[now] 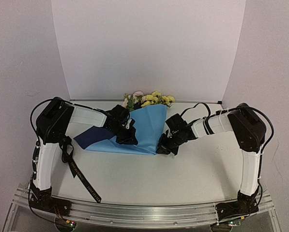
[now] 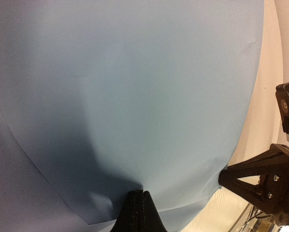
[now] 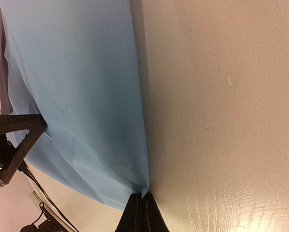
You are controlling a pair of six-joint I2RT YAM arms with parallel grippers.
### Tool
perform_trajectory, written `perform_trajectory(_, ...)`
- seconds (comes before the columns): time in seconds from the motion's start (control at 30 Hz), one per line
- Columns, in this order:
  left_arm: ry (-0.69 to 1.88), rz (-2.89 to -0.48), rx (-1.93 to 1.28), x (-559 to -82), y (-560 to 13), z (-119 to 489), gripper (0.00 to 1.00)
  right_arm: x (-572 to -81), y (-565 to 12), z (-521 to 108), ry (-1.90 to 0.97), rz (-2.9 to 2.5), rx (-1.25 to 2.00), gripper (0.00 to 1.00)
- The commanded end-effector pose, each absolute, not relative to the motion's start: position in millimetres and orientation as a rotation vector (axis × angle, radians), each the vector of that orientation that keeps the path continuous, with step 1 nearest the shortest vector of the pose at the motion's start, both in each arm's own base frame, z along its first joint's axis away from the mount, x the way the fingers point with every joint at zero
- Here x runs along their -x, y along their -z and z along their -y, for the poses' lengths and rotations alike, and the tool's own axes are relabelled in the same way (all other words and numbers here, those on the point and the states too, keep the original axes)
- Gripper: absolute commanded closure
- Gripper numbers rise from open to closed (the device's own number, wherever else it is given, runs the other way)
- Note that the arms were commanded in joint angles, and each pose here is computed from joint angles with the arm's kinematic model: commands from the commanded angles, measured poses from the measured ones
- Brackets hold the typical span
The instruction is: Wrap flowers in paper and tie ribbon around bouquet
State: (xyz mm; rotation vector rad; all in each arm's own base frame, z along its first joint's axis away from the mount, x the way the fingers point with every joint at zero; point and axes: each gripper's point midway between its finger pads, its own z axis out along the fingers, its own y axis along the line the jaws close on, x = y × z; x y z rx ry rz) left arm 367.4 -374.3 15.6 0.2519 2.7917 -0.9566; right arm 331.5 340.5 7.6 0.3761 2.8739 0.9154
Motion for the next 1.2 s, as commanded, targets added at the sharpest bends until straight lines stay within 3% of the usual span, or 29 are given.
perform_trajectory(0.0,0.773,-2.943,-0.223,-337,15,344,1.00,-308,7,-331,-0.808,-2.979,-0.379,1.00)
perform_trajectory(0.57,0.763,-2.982,-0.240,-282,13,332,1.00,-239,6,-343,-0.859,-3.019,-0.428,1.00)
perform_trajectory(0.7,0.751,-2.995,-0.236,-278,17,328,1.00,-250,-14,-343,-0.892,-2.918,-0.397,0.85)
perform_trajectory(0.83,0.739,-3.001,-0.247,-279,20,329,1.00,-267,-46,-351,-0.954,-2.823,-0.261,0.78)
perform_trajectory(0.97,0.733,-3.004,-0.253,-281,21,330,1.00,-282,-65,-350,-0.999,-2.758,-0.184,0.76)
perform_trajectory(1.17,0.734,-3.011,-0.253,-281,22,331,1.00,-302,-73,-369,-1.130,-2.718,-0.117,0.84)
